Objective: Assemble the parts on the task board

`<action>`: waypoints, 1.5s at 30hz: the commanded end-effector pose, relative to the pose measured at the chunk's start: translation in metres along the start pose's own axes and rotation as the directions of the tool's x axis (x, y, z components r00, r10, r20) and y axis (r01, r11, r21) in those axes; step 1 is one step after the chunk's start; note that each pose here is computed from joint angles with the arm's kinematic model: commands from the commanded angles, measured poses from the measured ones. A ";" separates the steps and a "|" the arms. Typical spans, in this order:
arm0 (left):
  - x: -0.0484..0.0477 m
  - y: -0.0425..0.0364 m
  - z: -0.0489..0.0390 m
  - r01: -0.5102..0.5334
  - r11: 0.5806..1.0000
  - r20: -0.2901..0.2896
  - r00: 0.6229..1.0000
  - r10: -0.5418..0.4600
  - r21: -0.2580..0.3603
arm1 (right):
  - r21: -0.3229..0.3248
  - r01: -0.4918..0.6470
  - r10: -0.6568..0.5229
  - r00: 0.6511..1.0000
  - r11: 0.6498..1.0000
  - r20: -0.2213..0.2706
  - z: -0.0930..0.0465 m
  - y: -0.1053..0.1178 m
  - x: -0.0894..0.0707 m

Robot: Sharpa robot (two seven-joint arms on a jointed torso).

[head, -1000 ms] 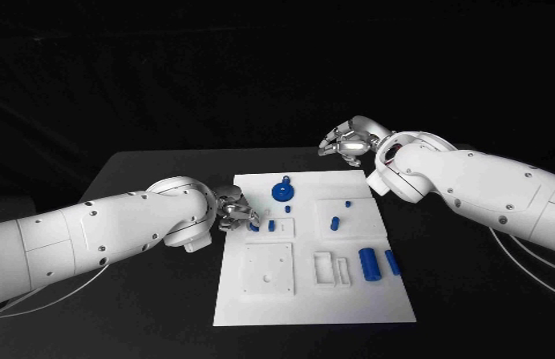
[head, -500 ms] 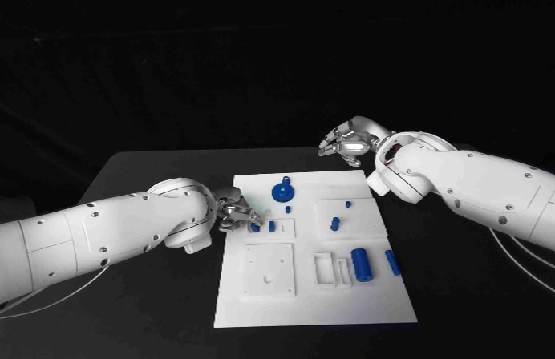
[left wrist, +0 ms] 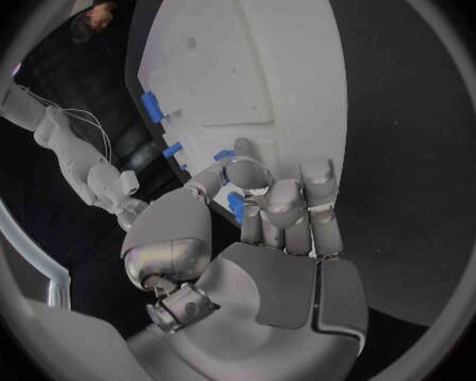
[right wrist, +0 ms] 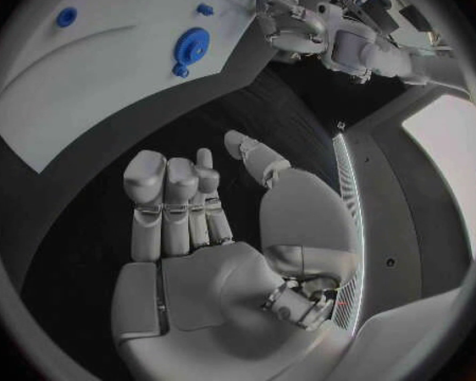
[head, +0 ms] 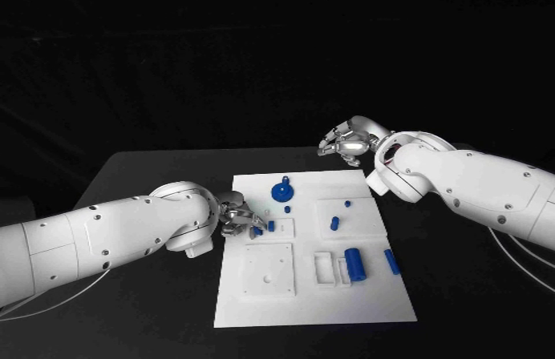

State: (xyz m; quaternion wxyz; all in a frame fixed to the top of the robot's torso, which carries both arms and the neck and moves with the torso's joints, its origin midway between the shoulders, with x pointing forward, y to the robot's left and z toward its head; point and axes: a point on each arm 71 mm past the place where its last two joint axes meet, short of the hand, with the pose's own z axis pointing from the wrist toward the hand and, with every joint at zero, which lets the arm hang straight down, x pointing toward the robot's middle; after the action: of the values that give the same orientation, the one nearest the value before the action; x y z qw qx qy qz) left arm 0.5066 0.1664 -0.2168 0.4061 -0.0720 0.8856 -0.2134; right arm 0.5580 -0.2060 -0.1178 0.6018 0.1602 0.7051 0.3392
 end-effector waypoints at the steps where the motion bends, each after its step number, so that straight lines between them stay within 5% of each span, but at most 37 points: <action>1: 0.0060 0.0014 0.0011 -0.007 1.000 -0.036 0.999 0.007 -0.011 | -0.010 0.000 0.000 1.000 1.000 -0.010 0.000 0.001 0.001; 19: -0.0031 0.0074 -0.0018 0.022 1.000 0.008 1.000 -0.022 -0.018 | -0.010 0.000 0.000 1.000 1.000 -0.010 0.000 0.001 0.001; 31: -0.0142 0.0043 -0.0011 0.034 0.999 0.032 0.999 -0.033 -0.007 | -0.009 0.000 0.000 1.000 1.000 -0.011 0.000 0.000 0.001; 45: -0.0136 0.0006 0.0008 -0.004 1.000 -0.005 1.000 0.004 -0.003 | -0.008 -0.001 0.001 1.000 1.000 -0.015 0.000 0.000 0.003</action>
State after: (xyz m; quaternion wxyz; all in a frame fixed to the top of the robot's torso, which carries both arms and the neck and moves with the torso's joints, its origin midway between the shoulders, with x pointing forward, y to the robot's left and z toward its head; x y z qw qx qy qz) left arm 0.5173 0.1730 -0.2079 0.4141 -0.0848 0.8814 -0.2109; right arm 0.5580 -0.2058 -0.1196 0.6005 0.1605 0.7062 0.3390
